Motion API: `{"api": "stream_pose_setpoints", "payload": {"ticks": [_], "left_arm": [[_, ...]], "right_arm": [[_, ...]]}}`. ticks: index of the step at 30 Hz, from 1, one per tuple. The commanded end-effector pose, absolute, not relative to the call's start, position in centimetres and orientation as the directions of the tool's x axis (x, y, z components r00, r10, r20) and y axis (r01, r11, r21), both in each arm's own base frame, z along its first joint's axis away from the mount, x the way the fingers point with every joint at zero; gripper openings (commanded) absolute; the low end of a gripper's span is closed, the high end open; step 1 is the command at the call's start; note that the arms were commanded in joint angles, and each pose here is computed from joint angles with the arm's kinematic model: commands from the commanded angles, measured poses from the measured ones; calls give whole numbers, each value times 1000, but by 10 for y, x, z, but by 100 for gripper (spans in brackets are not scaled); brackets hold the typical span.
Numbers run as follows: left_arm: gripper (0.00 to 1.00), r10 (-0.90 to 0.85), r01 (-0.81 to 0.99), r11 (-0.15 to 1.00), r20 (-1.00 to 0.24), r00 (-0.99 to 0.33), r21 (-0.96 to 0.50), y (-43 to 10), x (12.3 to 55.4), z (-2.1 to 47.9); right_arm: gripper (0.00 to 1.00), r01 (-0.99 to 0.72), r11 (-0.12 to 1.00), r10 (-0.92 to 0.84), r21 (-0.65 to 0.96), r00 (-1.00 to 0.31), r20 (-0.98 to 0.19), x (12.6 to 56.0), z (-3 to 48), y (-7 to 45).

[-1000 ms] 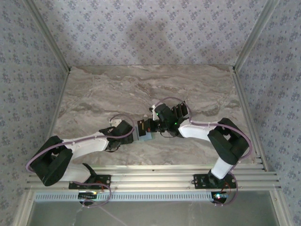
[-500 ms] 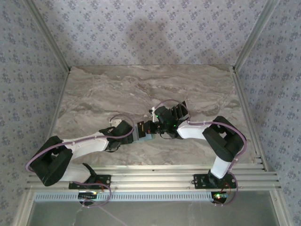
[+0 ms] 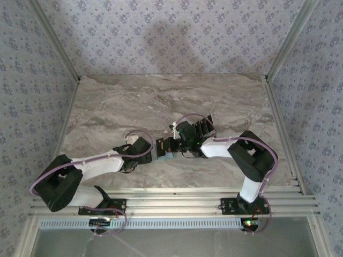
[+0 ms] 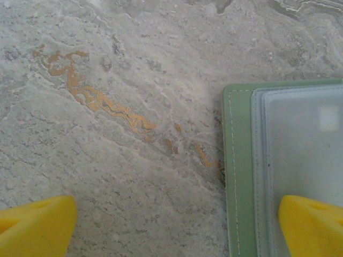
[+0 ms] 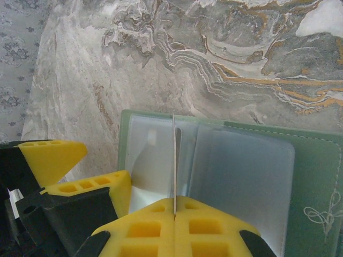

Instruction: Put the credit cards into the card holder

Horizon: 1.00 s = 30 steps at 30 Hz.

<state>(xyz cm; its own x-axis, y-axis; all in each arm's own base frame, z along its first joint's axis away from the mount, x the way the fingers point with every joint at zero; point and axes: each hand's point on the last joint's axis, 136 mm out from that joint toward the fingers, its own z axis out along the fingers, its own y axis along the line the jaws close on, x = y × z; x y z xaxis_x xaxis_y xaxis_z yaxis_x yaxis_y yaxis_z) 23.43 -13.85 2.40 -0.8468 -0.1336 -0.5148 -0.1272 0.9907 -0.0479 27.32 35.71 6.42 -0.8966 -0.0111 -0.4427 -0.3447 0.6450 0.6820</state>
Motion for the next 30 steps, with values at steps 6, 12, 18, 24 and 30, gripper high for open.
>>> {"api": "stream_pose_setpoints", "payload": {"ticks": [6, 12, 18, 24, 30], "left_arm": [[96, -98, -135, 990, -462, -881, 48, -116, 215, 9], [96, -100, -135, 990, -465, -880, 42, -117, 216, 10], [96, -100, -135, 990, -465, -880, 42, -117, 216, 9], [96, -99, -134, 990, -463, -881, 42, -117, 216, 9], [96, -98, -134, 990, -463, -881, 44, -117, 216, 8]], "right_arm": [[0, -307, 627, 3, 716, -918, -397, 269, 50, 354], [0, -285, 601, 25, 747, -927, -374, 271, 48, 353], [0, -267, 579, 38, 770, -935, -353, 271, 46, 352], [0, -256, 556, 44, 791, -941, -336, 270, 46, 356], [0, -255, 547, 40, 798, -944, -329, 269, 47, 359]]}}
